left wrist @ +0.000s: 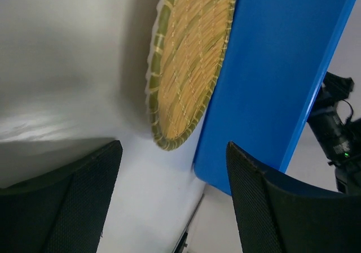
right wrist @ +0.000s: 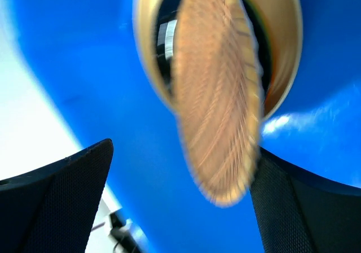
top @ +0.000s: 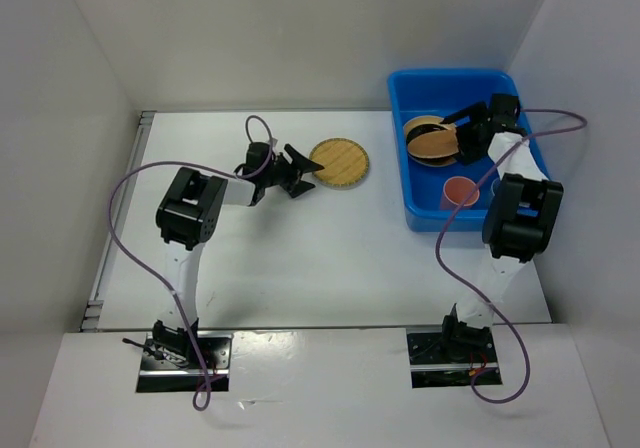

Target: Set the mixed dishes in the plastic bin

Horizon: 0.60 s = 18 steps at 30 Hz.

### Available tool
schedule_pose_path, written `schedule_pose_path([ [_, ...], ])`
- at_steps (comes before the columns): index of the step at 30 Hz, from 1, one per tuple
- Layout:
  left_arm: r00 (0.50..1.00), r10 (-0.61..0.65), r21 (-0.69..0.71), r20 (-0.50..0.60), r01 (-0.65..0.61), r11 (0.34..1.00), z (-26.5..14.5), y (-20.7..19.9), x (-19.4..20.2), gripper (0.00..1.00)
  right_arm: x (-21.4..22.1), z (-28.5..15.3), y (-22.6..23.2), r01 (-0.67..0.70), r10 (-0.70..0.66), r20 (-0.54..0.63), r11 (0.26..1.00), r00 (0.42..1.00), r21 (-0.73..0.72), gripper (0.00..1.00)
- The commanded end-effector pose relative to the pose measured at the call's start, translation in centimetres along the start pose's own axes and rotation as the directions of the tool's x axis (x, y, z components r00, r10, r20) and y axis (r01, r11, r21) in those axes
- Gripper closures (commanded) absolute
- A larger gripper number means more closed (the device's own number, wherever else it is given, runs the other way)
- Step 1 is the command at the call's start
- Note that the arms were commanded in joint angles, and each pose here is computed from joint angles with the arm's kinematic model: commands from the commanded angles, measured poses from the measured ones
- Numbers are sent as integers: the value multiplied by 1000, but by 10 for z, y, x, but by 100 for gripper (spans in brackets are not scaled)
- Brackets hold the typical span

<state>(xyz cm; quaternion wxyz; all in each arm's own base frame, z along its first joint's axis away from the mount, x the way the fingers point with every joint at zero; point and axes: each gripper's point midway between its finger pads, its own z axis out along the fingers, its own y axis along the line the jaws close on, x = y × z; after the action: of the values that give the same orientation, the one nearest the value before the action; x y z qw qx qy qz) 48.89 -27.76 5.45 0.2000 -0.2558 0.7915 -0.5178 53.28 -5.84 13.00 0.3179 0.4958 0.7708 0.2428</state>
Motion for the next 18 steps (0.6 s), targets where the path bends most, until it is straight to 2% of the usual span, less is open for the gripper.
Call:
schedule_pose_path([
  [1, 999, -25, -25, 40, 26, 999, 20, 18, -3, 20, -20, -73, 44, 35, -26, 114, 996, 993, -76, 0],
  [3, 999, -21, -25, 28, 22, 999, 26, 19, 2, 22, -15, -90, 44, 48, -42, 130, 998, 991, -45, 0],
  [5, 999, -24, -21, 32, 25, 999, 33, 16, 2, 26, -14, -122, 61, 79, -64, 171, 993, 983, -84, 0],
  [6, 999, -32, -43, 27, 33, 999, 38, 29, 8, 29, -14, -131, 61, 80, -64, 186, 993, 980, -82, 0],
  [9, 1000, -26, -48, 18, 26, 998, 47, 32, 14, 43, -10, -166, 77, 115, -85, 232, 986, 969, -121, 0],
  [10, 1000, -21, -41, 20, 22, 999, 47, 30, 14, 48, -8, -180, 81, 120, -85, 243, 984, 966, -135, 0],
  [11, 999, -35, -50, 10, 36, 998, 50, 35, 20, 61, -7, -185, 80, 130, -95, 242, 983, 965, -130, 0],
  [14, 999, -44, -53, 19, 45, 998, 52, 38, 19, 79, 1, -212, 98, 185, -134, 262, 966, 956, -182, 0],
  [15, 999, -41, -46, 21, 42, 998, 51, 40, 19, 91, 8, -218, 103, 213, -158, 260, 957, 953, -199, 0],
  [16, 999, -36, -37, 23, 37, 999, 51, 38, 19, 97, 15, -232, 110, 238, -175, 261, 943, 949, -233, 0],
  [18, 999, -39, -47, 33, 41, 998, 47, 42, 20, 100, 25, -244, 120, 288, -219, 243, 911, 945, -295, 0],
])
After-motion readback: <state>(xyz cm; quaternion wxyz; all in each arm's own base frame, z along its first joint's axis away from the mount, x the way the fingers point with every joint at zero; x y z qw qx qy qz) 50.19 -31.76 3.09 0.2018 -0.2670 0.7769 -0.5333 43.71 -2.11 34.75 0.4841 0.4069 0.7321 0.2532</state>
